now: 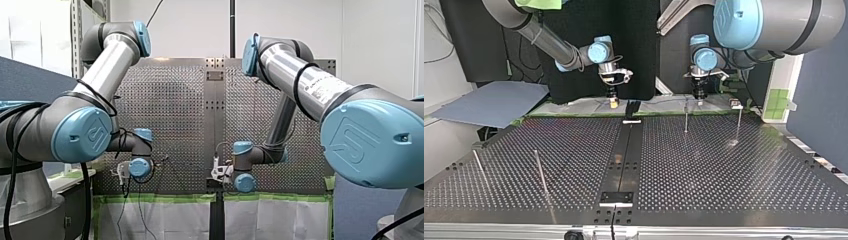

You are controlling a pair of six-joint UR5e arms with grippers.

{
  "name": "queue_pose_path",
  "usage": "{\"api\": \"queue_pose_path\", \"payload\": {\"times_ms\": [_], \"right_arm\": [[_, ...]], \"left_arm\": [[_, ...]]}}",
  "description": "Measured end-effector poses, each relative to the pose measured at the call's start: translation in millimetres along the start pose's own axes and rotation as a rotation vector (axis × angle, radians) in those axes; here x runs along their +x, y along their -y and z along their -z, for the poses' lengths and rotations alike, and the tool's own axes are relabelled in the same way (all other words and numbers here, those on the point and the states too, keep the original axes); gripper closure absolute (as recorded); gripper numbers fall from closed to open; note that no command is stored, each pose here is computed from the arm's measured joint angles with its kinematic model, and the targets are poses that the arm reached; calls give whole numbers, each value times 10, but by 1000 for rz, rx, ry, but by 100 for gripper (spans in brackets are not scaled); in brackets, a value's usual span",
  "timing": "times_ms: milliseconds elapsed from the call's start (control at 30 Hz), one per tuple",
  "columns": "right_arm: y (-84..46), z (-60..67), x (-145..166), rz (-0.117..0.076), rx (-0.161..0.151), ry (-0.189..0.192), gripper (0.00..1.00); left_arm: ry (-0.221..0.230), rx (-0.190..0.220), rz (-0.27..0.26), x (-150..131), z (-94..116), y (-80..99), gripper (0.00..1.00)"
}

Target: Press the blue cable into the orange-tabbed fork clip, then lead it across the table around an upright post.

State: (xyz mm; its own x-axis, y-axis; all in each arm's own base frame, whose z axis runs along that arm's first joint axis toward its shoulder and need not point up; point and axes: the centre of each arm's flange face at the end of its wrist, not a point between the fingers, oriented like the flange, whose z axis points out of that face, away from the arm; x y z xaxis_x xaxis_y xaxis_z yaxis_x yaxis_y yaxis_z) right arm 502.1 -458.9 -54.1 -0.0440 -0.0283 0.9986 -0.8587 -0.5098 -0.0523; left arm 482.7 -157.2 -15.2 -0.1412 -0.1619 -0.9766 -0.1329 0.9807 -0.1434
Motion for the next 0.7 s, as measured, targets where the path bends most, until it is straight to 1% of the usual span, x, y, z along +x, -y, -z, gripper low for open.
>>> {"api": "queue_pose_path", "payload": {"times_ms": [267,500,600,700], "right_arm": [[-123,-9,-30,2,-19,21,100],[-188,17,-192,5,-29,44,100],[-211,-12,-222,6,-33,44,100],[-218,-51,-213,6,-35,42,100]], "left_arm": [[-3,-10,0,-24,-54,-51,100],[-6,5,7,-29,-73,-57,100],[-5,9,11,-40,-98,-60,100],[-6,25,24,-51,-130,-44,100]]}}
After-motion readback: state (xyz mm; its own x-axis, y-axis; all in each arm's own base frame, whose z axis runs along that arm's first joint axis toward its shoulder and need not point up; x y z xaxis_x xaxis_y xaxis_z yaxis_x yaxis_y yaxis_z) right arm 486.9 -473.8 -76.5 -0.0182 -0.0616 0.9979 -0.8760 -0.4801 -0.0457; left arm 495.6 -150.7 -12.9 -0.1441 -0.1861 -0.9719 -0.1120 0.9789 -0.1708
